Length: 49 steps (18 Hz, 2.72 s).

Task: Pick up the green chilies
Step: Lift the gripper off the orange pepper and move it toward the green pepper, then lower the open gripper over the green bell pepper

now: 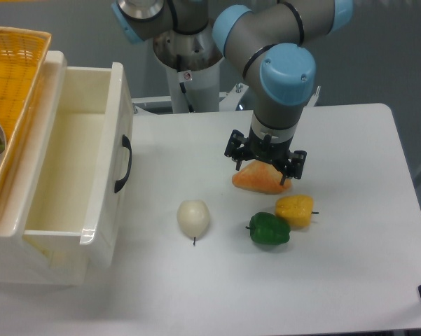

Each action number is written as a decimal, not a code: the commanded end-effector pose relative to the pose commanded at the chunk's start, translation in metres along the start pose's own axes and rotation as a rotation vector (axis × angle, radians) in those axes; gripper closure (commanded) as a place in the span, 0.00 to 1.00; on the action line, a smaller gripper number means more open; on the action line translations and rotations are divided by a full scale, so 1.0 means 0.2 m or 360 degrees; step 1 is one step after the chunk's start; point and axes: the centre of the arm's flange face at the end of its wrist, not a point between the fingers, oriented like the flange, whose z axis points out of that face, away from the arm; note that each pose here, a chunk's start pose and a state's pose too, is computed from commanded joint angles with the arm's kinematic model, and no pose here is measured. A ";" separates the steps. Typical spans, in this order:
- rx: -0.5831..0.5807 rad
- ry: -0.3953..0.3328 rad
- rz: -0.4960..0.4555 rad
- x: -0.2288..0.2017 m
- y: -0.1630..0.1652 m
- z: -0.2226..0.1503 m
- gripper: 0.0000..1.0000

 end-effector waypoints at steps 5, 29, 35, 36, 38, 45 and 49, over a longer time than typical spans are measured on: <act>-0.0007 0.0013 -0.0045 -0.05 0.05 0.02 0.00; -0.0080 0.0039 -0.1487 -0.41 0.00 0.56 0.00; -0.0013 0.0003 -0.1749 -0.43 -0.01 0.54 0.00; 0.0007 -0.0001 -0.1804 -0.42 -0.02 0.52 0.00; 0.0033 -0.0004 -0.1907 -0.42 -0.03 0.51 0.00; -0.0002 0.0003 -0.2012 -0.34 -0.14 0.65 0.00; -0.0017 0.0002 -0.2001 -0.31 -0.17 0.67 0.00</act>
